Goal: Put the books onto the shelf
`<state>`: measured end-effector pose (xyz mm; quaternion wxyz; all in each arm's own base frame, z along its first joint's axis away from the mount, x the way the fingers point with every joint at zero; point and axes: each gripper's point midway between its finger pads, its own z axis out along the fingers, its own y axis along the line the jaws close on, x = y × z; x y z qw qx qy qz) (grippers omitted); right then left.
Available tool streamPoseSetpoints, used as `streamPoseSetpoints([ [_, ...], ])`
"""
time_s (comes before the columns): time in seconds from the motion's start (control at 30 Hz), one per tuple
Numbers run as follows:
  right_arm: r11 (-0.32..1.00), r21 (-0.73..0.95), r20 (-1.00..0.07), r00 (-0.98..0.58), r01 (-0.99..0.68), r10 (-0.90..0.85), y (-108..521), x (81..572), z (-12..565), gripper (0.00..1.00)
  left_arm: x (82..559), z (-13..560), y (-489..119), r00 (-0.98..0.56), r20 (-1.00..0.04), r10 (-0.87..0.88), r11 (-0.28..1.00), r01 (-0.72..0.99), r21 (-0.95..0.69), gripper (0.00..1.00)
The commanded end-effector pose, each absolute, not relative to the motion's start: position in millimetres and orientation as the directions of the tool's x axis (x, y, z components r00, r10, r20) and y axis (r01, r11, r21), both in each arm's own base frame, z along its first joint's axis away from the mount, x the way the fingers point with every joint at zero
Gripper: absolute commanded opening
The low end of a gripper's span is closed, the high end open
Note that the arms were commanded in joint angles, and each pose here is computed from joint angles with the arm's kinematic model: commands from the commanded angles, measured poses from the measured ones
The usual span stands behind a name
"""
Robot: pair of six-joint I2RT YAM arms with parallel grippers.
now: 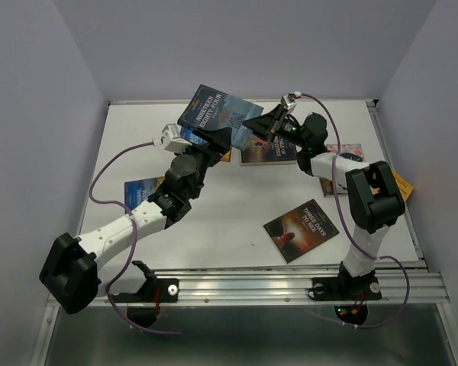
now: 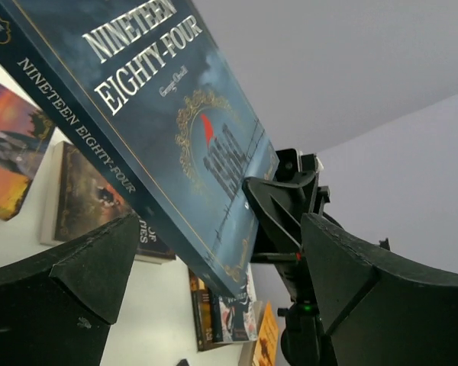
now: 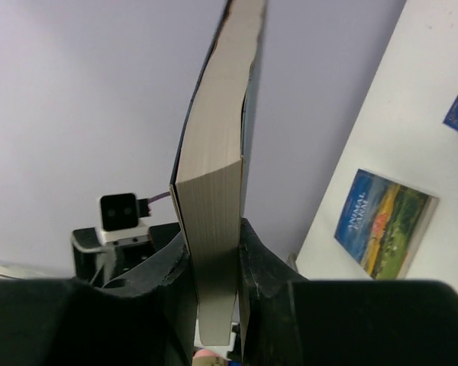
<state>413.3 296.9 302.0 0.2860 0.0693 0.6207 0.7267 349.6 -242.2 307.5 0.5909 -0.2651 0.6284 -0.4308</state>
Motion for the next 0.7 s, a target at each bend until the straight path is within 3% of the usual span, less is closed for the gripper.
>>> streamPoseSetpoints([
  [0.0,-0.036,0.869,-0.407,-0.753,-0.494,0.517,298,426,331,0.01,334,318,-211,-0.101,-0.546,-0.831,0.535,0.121,-0.836,0.99],
  [0.3,0.029,0.846,-0.494,-0.763,-0.532,0.416,317,467,299,0.01,305,269,-134,-0.019,-0.598,-0.801,0.593,-0.167,-0.788,0.99],
  [0.33,0.048,0.802,-0.563,-0.725,-0.596,0.396,320,473,309,0.01,303,262,-127,-0.011,-0.602,-0.799,0.593,-0.188,-0.783,0.99],
  [0.4,0.086,0.794,-0.588,-0.723,-0.602,0.363,325,486,298,0.01,299,255,-119,-0.013,-0.615,-0.788,0.604,-0.211,-0.769,0.99],
  [0.43,0.121,0.813,-0.575,-0.753,-0.569,0.319,329,496,269,0.01,296,256,-114,-0.008,-0.615,-0.789,0.601,-0.217,-0.769,0.99],
  [0.67,0.157,0.852,-0.524,-0.801,-0.5,0.29,339,527,219,0.01,316,249,-104,-0.087,-0.686,-0.722,0.686,-0.218,-0.694,0.99],
])
